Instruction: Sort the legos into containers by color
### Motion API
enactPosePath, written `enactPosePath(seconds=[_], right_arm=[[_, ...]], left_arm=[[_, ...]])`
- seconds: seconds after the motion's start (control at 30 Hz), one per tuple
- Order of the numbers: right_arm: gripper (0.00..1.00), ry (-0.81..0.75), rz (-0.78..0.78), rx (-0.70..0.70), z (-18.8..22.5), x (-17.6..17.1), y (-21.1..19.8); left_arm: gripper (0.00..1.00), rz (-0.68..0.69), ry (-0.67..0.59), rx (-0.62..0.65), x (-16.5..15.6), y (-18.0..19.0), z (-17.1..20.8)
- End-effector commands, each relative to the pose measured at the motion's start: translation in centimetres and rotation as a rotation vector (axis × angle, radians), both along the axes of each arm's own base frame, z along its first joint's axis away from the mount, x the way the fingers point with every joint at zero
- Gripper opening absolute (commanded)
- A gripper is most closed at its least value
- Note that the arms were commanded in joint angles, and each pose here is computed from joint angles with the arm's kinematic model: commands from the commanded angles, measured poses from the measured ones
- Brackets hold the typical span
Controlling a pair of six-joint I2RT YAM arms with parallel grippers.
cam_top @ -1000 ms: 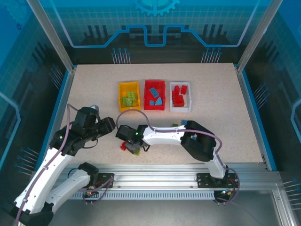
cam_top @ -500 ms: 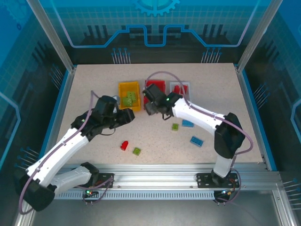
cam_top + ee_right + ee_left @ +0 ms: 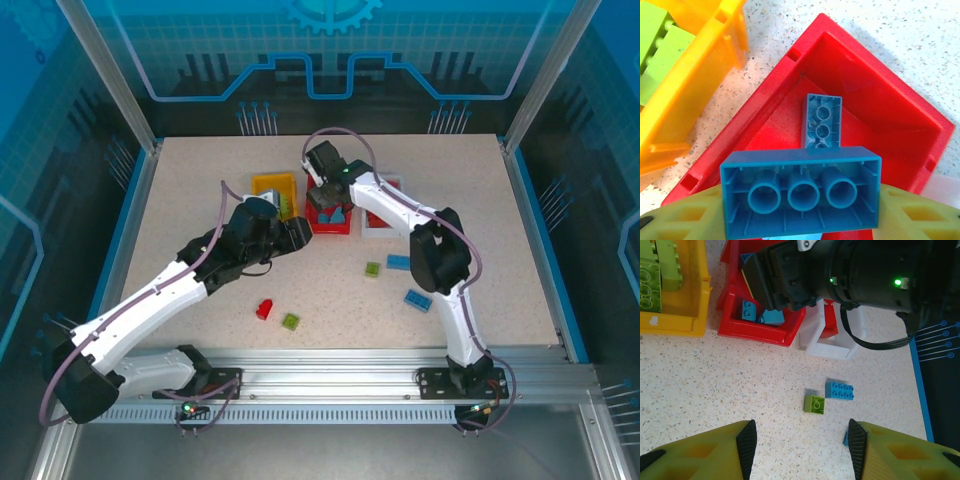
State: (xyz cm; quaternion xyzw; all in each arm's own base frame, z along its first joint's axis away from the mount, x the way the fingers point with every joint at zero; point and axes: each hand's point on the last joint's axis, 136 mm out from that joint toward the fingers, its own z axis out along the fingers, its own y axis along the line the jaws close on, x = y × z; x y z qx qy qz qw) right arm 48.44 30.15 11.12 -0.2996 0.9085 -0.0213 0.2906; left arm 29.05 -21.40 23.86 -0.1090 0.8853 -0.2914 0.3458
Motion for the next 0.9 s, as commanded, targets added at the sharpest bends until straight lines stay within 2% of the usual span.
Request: enactPosePath(seconds=[0.0,0.2,0.37,0.63,0.87], right_arm=[[0.62,0.047,0.025,-0.031,-0.9,0.2,-0.7],[0.76,0.042,0.03,-0.012,-0.4,0.2,-0.5],[0.82,0.003,0.032,0.018,2.4,-0.1,-0.3],[0.68,-0.124,0.024,0.094,9.5,-1.9,-0.5],[0.63,-0.212,0.011,0.258,15.9,-7.0,-1.9]], left_arm=[[0.55,0.021,-0.038,-0.019,0.3,0.0,1.5],[0.55,0.018,-0.034,-0.008,0.0,0.3,1.6],[0.55,0.013,-0.018,-0.001,-0.3,0.3,1.2],[0.55,-0.002,0.033,0.06,-1.6,1.4,-0.5],[0.55,-0.025,0.103,0.151,-3.5,2.9,-2.5]])
